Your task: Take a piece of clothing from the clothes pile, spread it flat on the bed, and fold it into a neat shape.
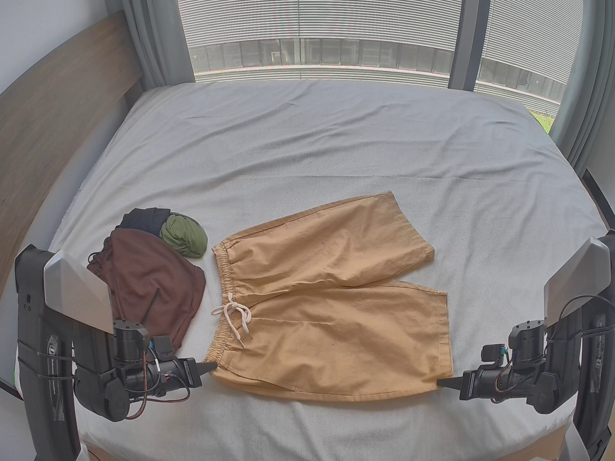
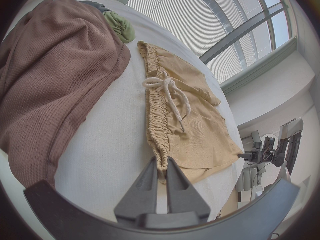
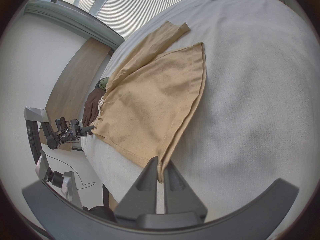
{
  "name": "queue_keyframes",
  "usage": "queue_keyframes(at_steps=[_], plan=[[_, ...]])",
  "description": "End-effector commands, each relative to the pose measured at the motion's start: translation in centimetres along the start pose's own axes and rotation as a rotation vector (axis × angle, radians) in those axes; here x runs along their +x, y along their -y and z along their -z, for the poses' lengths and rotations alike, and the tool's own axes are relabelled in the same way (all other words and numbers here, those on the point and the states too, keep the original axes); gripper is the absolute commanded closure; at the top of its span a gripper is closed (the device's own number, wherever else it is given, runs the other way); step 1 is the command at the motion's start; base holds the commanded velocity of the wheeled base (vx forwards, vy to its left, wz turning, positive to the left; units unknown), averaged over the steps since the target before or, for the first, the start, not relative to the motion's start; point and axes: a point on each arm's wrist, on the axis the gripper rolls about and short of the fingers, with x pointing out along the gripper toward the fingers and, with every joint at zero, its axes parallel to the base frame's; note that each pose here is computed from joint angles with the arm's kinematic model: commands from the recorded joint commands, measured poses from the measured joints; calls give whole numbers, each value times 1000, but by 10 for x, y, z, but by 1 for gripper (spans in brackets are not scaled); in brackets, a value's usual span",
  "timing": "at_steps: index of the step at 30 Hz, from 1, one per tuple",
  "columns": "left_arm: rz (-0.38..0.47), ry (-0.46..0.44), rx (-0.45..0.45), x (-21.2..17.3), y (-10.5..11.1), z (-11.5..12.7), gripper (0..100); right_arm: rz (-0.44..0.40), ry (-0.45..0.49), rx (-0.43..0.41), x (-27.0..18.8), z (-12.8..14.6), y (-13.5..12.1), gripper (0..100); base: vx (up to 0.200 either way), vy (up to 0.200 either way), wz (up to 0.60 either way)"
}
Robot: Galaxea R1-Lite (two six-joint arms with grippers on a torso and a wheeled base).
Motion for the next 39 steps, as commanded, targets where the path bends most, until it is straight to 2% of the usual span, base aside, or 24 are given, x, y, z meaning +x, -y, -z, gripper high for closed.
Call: queue_keyframes(at_steps=[1, 13, 30, 39], plan=[[24, 63, 26, 2, 5, -15, 100, -12, 53, -24, -6, -10, -5, 100, 0, 0, 0], [80, 168, 20, 3, 22, -42, 100, -49, 180, -91, -12, -37, -16, 100, 0, 0, 0], [95, 259, -22, 10, 30, -62, 100, -91, 329, -172, -12, -74, -25, 100, 0, 0, 0], [103, 275, -15, 12, 32, -67, 100, -105, 375, -200, -16, -95, -33, 100, 0, 0, 0]])
